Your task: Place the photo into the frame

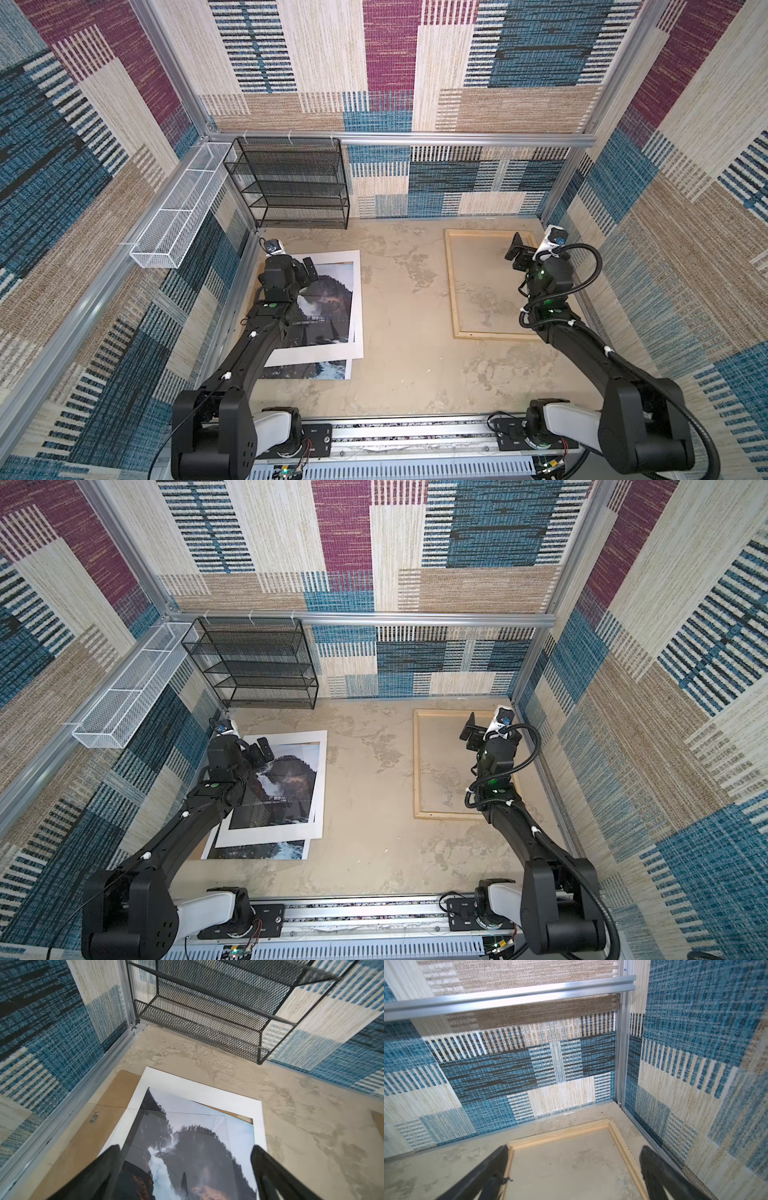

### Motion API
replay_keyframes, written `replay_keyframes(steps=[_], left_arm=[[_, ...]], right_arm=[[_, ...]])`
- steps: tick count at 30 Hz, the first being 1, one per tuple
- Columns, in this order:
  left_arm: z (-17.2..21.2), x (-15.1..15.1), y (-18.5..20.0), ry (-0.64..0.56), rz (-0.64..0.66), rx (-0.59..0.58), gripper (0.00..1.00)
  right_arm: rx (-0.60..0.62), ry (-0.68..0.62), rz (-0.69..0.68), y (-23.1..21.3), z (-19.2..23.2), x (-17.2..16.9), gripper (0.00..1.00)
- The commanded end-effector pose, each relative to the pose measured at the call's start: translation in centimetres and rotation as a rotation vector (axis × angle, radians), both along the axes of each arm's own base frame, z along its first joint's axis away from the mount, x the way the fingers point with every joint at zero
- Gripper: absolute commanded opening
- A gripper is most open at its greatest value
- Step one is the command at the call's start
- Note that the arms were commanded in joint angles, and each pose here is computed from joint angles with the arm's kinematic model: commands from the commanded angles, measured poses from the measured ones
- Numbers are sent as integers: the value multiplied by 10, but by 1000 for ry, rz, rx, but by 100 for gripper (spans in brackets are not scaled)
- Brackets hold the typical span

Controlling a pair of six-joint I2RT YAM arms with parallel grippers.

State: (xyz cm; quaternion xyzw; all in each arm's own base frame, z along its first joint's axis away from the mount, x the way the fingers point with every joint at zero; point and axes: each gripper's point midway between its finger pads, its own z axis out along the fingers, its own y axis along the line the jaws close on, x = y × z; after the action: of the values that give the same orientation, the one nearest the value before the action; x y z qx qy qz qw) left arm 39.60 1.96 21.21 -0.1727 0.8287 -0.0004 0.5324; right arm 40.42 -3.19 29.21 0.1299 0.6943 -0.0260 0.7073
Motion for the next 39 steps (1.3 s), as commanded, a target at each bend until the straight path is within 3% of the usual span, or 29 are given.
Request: replay_keyframes(steps=[1,6,13,17,22,29,39], left_arm=[[-12,-19,4,103,62,-60,100],[-29,-48,9,242,159,-135,100],[-79,-99,-6,497,166,-242,95],[-105,-126,-22,602,153,-321,92],[-125,-152,-25,671,177,-335,91],[-139,-161,-25,708,195,-336,89],[-140,-159,-27,715,173,-317,87]], right_arm=[[104,92,155,27,-5,-1,100],[231,138,490,89,7,9,100],[318,349,862,208,-33,13,96],[411,521,1075,283,-75,-12,93],[526,739,1257,358,-114,-75,92],[696,982,1388,401,-151,-157,89],[763,1180,1427,439,-192,-200,81]])
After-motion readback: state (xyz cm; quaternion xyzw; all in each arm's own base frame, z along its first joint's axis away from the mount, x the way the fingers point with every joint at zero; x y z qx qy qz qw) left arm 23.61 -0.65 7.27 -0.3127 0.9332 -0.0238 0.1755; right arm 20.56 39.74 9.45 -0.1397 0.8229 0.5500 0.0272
